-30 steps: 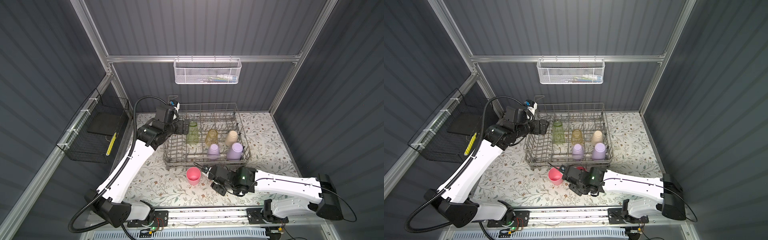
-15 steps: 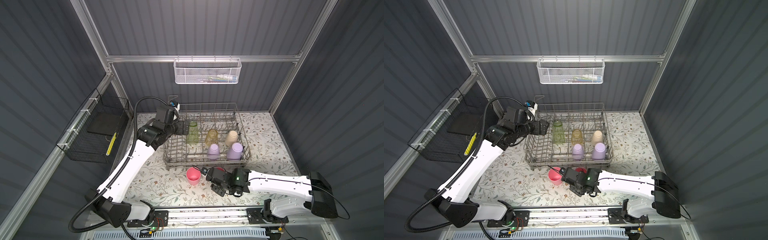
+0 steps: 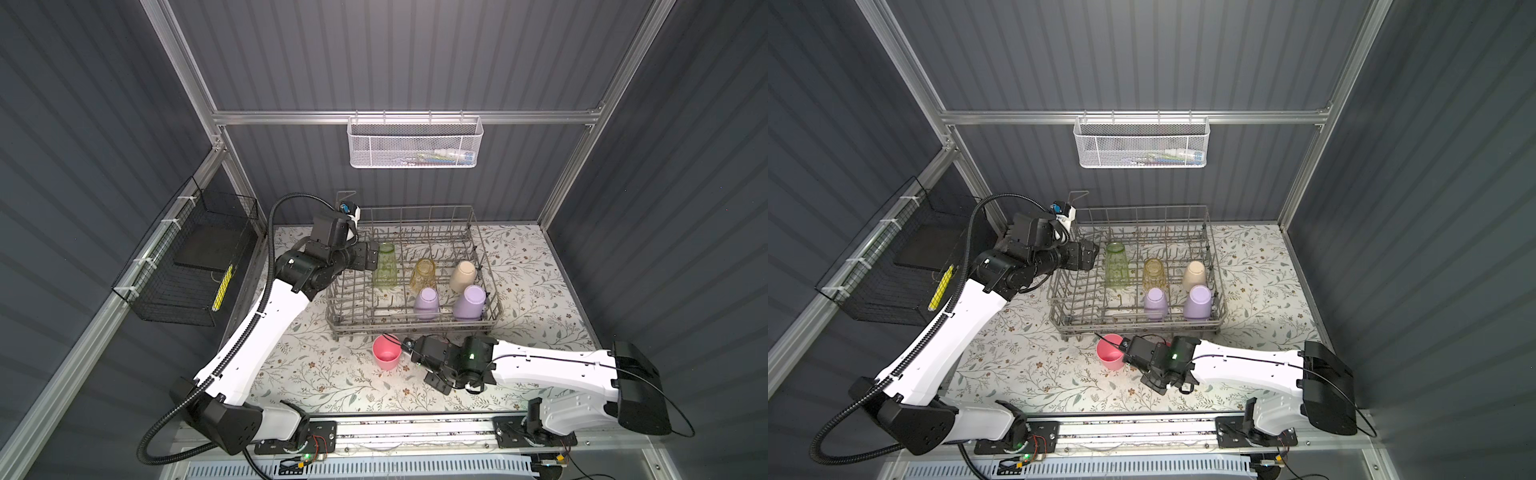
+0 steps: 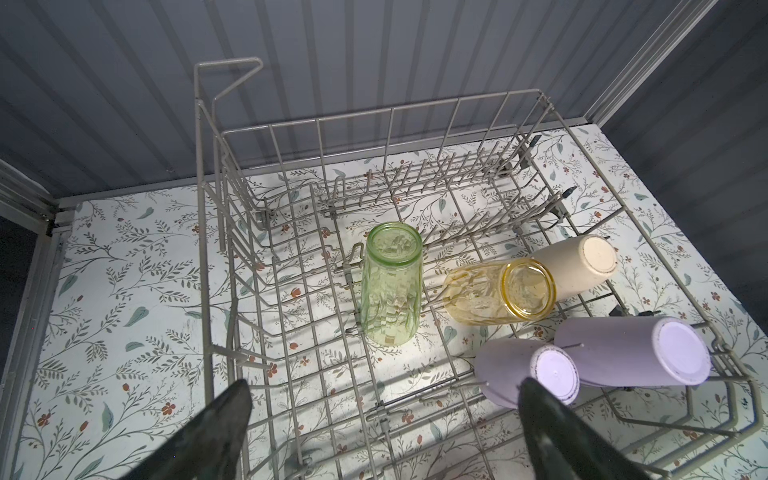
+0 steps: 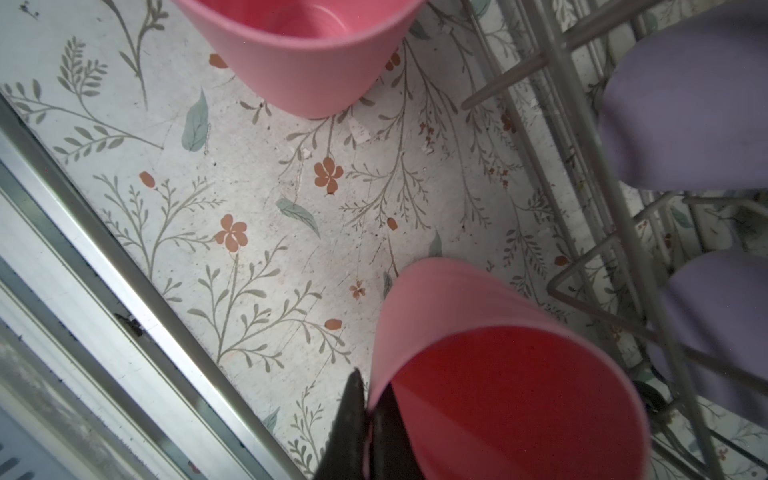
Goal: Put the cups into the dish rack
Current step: 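Close the right gripper on the pink cup rim and lift it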
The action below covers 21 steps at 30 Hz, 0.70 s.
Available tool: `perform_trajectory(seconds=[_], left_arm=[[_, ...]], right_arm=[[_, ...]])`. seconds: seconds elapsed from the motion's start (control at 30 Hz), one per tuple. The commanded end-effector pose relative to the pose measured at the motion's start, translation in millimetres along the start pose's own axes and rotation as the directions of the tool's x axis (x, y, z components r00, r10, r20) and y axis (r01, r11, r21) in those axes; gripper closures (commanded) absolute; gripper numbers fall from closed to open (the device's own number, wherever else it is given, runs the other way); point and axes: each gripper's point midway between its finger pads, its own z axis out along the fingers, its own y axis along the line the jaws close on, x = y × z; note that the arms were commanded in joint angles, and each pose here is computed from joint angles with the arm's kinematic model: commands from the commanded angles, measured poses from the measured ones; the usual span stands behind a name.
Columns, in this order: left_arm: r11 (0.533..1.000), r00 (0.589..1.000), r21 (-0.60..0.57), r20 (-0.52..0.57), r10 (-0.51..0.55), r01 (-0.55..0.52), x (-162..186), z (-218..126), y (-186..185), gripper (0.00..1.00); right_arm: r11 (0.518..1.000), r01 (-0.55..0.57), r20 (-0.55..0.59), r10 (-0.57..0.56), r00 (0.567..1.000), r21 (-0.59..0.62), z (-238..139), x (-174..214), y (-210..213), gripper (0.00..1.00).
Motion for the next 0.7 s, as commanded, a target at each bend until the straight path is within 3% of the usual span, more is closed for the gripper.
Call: perform_trajectory(seconds=[0.0,0.17,0.3,0.5,0.67], left_arm=[[1.000,1.000,0.023,0.012,-0.003,0.003,-2.2,-8.1,-3.8,0.00],[0.999,1.000,0.047,0.024,-0.008,0.007,-5.8,-11.6,-8.0,0.00],[0.997,0.999,0.082,0.033,-0.017,0.014,-8.5,-12.2,-14.2,0.00],[0.991,0.999,0.126,0.039,-0.037,0.032,-9.6,-10.5,-21.3,0.00],[0.982,0.998,0.183,0.042,-0.051,0.042,-10.1,-11.2,-31.0,0.00]], right_arm=[[0.998,0.014,0.045,-0.011,0.999,-0.054,-32.1,-8.6,4.5,1.00],[0.991,0.016,0.085,-0.005,0.996,-0.134,-75.4,-15.2,8.7,1.00],[0.971,0.056,0.266,0.008,0.964,-0.231,-125.2,-36.1,15.1,1.00],[0.916,0.116,0.582,0.143,0.801,-0.384,-221.3,-68.9,8.5,1.00],[0.836,0.146,0.697,0.331,0.636,-0.529,-263.2,-80.1,-12.1,1.00]])
